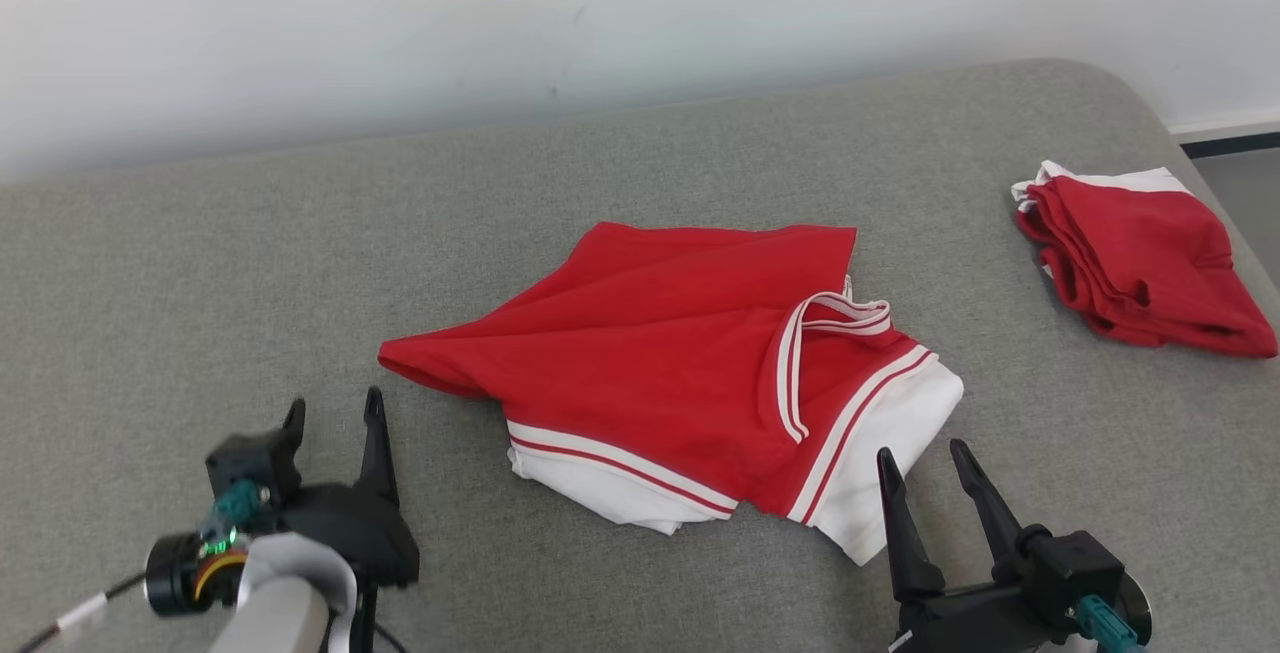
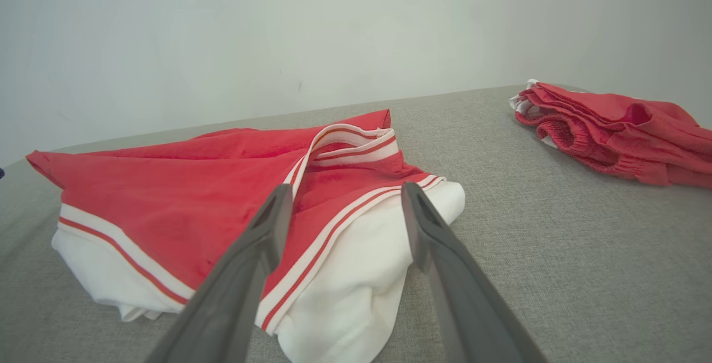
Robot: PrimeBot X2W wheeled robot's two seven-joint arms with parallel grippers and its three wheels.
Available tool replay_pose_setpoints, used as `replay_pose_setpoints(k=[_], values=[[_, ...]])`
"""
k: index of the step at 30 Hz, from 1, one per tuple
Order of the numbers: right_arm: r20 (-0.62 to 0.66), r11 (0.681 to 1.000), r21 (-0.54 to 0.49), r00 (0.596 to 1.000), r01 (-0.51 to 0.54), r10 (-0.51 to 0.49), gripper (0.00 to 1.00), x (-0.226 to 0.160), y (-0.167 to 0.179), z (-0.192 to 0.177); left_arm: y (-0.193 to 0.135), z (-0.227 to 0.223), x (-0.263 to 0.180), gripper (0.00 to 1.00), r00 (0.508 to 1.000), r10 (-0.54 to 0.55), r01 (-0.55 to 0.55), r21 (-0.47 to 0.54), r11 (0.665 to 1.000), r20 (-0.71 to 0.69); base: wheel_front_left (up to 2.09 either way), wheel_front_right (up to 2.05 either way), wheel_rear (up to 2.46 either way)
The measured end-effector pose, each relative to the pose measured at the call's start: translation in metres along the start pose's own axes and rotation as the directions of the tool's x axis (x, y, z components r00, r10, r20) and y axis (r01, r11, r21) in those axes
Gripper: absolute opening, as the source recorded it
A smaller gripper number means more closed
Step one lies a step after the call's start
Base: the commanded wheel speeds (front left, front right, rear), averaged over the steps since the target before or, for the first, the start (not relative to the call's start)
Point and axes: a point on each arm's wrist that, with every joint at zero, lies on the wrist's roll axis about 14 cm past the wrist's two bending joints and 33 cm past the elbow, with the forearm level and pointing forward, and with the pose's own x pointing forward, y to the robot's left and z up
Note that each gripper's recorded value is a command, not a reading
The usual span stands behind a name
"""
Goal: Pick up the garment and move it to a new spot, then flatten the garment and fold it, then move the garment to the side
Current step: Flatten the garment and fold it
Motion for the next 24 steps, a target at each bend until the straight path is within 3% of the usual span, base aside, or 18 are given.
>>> replay_pose_setpoints(k=[5, 9, 10, 11, 16, 19, 24], values=[[0.002, 1.0, 0.002, 1.0, 0.011, -0.011, 1.0, -0.006, -0.003, 0.001, -0.004, -0.009, -0.017, 1.0, 1.0, -0.001, 0.001, 0.053, 0.999, 0.0, 0.0, 0.0, 0.0], [0.002, 1.0, 0.003, 1.0, 0.024, -0.024, 1.0, -0.01, -0.007, 0.001, -0.065, 0.004, -0.023, 1.0, 0.981, -0.19, 0.188, 0.064, 0.98, 0.035, 0.0, 0.0, 0.0], [0.003, 1.0, 0.003, 1.0, 0.025, -0.025, 1.0, -0.011, -0.007, 0.001, -0.085, 0.005, -0.027, 1.0, 0.967, -0.251, 0.248, 0.074, 0.966, 0.031, 0.0, 0.0, 0.0], [0.002, 1.0, 0.003, 1.0, 0.031, -0.031, 1.0, -0.012, -0.009, 0.001, -0.121, 0.002, -0.035, 1.0, 0.934, -0.358, 0.357, 0.07, 0.931, 0.0, 0.0, 0.0, 0.0], [0.004, 1.0, 0.004, 1.0, 0.031, -0.031, 1.0, -0.013, -0.009, 0.001, -0.185, -0.018, -0.05, 1.0, 0.832, -0.536, 0.55, 0.089, 0.83, -0.145, 0.0, 0.0, 0.0], [0.008, 0.999, 0.008, 0.999, 0.048, -0.048, 1.0, -0.016, -0.013, 0.003, -0.207, -0.029, -0.049, 1.0, 0.788, -0.574, 0.606, 0.111, 0.788, -0.224, 0.0, 0.0, 0.0], [0.006, 0.994, 0.012, 0.994, 0.105, -0.105, 1.0, -0.026, -0.03, 0.003, -0.225, -0.053, -0.044, 1.0, 0.731, -0.58, 0.654, 0.128, 0.745, -0.358, 0.0, 0.0, 0.0]])
